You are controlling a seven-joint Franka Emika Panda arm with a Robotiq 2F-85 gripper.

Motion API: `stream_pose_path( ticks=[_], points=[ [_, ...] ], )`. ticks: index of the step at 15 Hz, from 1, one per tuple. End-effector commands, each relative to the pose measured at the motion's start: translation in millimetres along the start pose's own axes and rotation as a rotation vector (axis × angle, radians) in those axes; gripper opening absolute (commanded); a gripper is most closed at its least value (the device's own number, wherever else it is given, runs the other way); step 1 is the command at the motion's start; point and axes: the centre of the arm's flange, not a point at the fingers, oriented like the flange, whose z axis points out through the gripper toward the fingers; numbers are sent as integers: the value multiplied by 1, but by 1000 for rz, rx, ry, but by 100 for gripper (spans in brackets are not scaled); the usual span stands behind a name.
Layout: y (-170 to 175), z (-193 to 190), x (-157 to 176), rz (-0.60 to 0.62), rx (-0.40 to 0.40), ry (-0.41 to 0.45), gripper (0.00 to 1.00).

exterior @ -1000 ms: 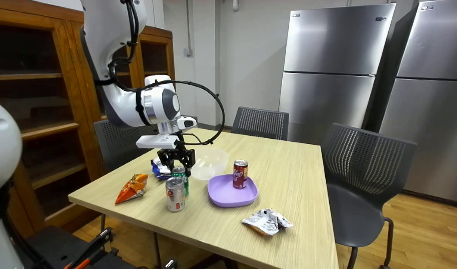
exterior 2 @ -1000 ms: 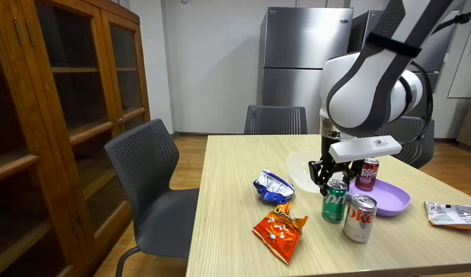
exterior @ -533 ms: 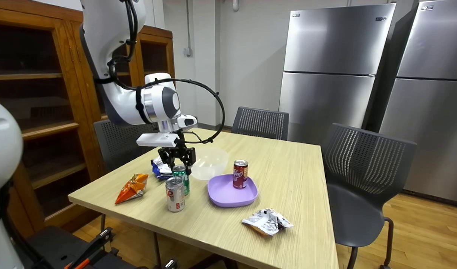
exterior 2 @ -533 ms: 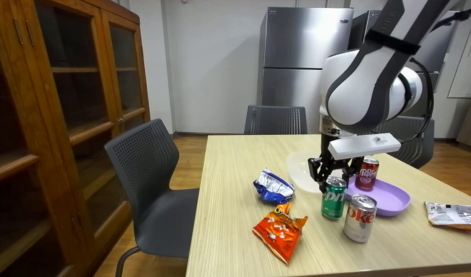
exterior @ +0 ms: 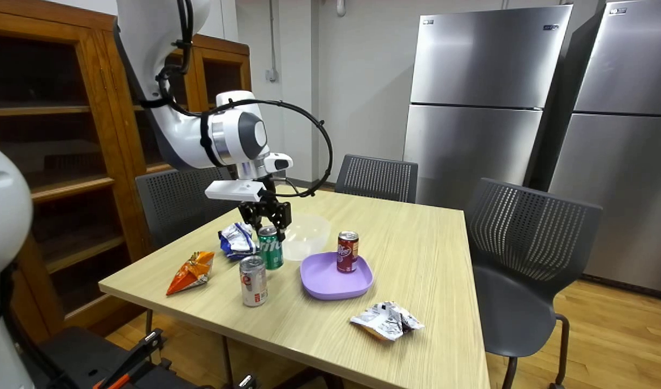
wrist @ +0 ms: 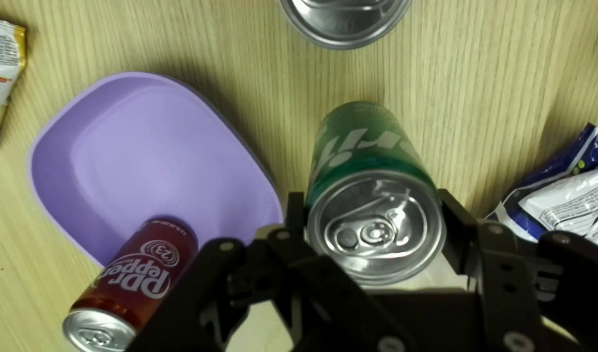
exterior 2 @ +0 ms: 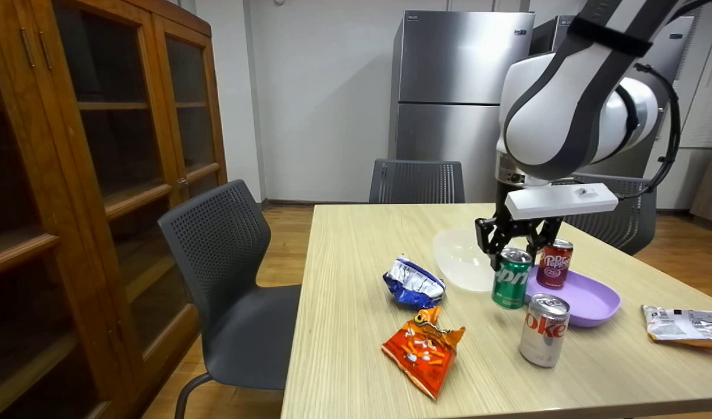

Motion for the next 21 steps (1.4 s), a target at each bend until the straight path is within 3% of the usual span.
stream_pose_path(
  ticks=[1,12,21],
  points=[
    [24,-23,-4,49,7,15,40],
    [100,-13,8,211,31,0,40],
    [156,-4,27,276,17,1,40]
  ],
)
